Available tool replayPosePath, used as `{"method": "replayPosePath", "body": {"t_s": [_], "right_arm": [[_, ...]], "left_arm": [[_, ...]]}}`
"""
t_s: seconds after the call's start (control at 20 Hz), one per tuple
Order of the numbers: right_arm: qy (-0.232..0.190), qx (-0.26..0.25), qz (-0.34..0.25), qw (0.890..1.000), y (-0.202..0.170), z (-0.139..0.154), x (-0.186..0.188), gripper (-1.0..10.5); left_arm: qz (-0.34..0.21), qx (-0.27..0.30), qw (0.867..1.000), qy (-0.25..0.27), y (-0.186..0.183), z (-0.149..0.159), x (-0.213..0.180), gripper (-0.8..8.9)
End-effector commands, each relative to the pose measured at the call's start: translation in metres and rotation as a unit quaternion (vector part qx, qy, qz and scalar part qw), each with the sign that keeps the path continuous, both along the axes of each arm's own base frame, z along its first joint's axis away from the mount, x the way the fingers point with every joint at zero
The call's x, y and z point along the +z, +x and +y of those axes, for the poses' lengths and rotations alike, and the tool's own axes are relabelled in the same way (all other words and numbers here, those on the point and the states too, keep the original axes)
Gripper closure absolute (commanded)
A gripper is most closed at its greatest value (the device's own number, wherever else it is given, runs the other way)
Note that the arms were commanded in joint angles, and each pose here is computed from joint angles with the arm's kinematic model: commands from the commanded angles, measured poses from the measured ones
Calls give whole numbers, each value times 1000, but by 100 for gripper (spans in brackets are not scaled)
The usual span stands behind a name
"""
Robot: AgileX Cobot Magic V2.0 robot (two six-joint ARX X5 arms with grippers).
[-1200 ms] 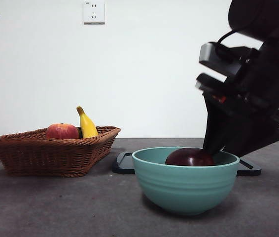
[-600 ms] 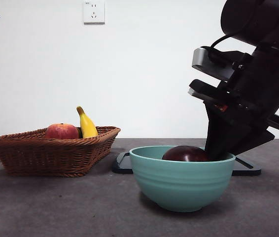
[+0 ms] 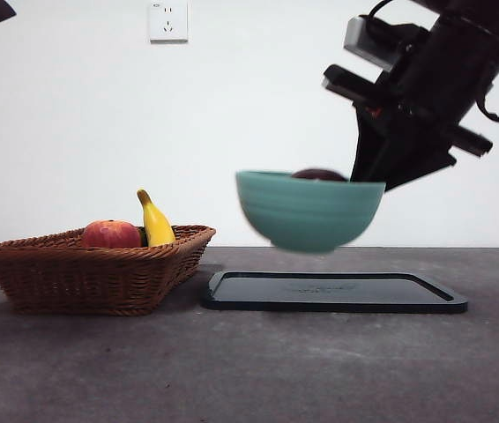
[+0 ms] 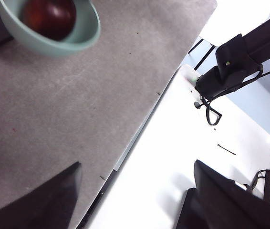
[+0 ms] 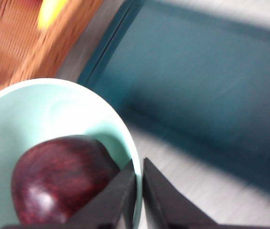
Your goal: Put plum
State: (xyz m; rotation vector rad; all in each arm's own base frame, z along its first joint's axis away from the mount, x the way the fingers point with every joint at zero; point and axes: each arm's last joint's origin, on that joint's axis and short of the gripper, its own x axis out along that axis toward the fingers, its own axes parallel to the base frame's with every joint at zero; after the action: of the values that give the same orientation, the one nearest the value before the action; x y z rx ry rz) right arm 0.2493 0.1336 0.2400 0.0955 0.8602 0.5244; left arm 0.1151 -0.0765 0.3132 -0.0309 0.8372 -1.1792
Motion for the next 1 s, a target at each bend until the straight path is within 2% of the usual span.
{"method": "replayPosePath", "body": {"t_s": [0.05,0.3,0.5,0.75,1.0], "right_arm": [[0,-16,-7,1000,22,-2,6,937],[-14,-46,6,999,79,-4,-2,937],[-26,-58,29,998,109,-5,-26,937],[-30,-64,37,997,121,-6,-45,937],[-31,-64,41,997,122,-6,-48,913]], "left_arm": [[-11,-8,1000,-6,1,-1,3,443],[-11,-8,1000,-6,1,-1,3,443],[-11,-8,1000,-6,1,-1,3,443],[-11,-8,1000,-6,1,-1,3,443],[-11,-8,1000,-6,1,-1,3,443]]}}
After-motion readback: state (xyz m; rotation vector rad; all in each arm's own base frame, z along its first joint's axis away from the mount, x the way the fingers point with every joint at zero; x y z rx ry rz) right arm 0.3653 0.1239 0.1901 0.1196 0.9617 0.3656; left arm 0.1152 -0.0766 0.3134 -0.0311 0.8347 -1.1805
